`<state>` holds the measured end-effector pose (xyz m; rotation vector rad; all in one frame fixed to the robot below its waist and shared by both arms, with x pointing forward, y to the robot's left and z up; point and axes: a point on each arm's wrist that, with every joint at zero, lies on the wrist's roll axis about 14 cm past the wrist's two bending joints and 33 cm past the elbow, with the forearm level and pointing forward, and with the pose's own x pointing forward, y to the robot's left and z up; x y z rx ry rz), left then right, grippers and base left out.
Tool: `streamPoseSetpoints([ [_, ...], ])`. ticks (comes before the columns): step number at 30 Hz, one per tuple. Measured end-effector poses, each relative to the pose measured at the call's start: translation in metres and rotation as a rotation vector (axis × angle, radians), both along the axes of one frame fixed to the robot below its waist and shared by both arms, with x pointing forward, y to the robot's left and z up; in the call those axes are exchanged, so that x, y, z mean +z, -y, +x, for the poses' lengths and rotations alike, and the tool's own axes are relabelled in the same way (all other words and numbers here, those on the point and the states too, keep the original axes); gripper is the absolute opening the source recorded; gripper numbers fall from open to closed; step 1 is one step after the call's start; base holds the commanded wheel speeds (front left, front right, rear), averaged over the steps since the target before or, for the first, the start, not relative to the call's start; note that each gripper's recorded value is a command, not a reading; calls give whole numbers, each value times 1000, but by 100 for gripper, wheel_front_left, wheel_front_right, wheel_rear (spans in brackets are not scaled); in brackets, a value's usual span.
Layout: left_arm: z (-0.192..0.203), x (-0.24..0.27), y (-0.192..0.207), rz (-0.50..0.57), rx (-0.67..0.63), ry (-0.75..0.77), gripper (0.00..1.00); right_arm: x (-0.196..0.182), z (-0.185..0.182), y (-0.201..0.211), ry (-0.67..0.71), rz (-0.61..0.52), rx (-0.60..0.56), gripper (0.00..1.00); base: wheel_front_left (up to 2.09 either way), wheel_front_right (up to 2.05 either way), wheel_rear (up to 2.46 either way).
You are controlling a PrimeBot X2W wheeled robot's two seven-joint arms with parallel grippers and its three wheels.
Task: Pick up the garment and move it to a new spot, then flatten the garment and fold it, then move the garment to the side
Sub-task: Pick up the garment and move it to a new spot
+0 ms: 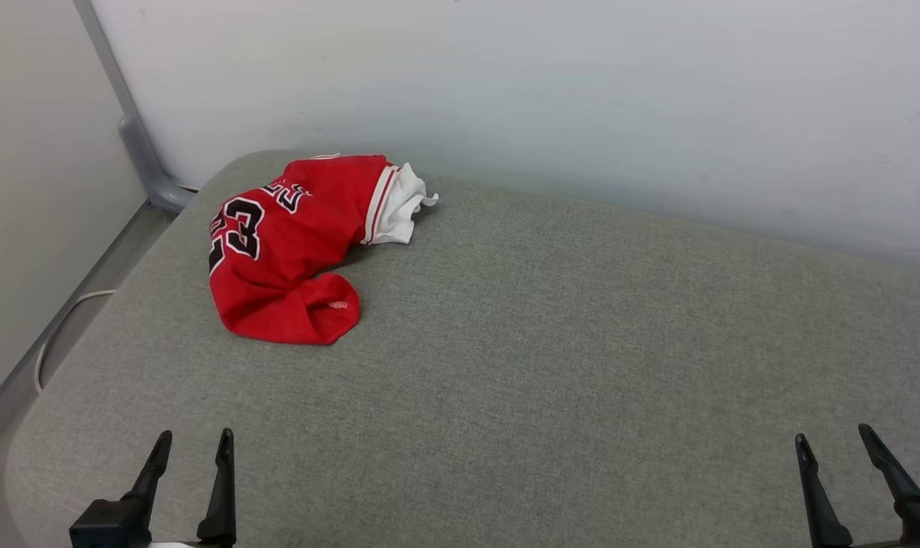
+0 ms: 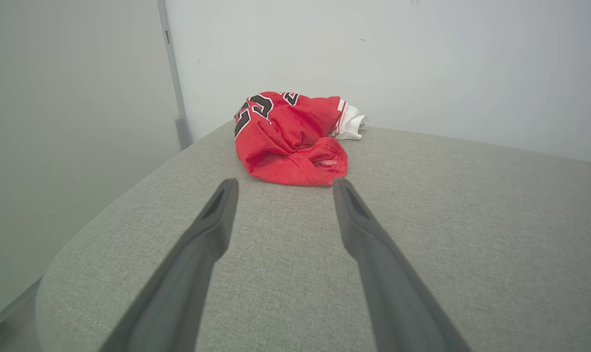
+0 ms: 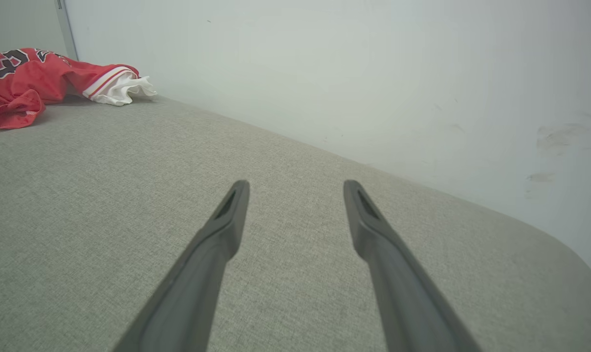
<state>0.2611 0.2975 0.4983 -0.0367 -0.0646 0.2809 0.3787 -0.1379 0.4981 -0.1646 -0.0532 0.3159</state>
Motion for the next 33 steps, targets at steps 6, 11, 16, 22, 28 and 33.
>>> streamPoseSetpoints([
  [6, 5, 3, -5, 10, 7, 3, 100, -3, 2, 3, -6, -17, 3, 100, 0, 0, 0],
  [11, 18, 7, -9, 28, 1, 4, 100, -7, 6, 10, -18, -26, -7, 100, 0, 0, 0],
  [16, 38, 12, -17, 40, -4, 6, 100, -13, 11, 20, -31, -35, -30, 100, 0, 0, 0],
  [22, 73, 26, -25, 79, -32, 23, 100, -21, 16, 35, -51, -45, -71, 100, 0, 0, 0],
  [28, 112, 34, -48, 25, -8, 55, 100, -26, 19, 46, -58, -55, -100, 100, 0, 0, 0],
  [33, 163, 23, -60, 60, -43, -18, 100, -29, 26, 74, -59, -74, -178, 100, 0, 0, 0],
])
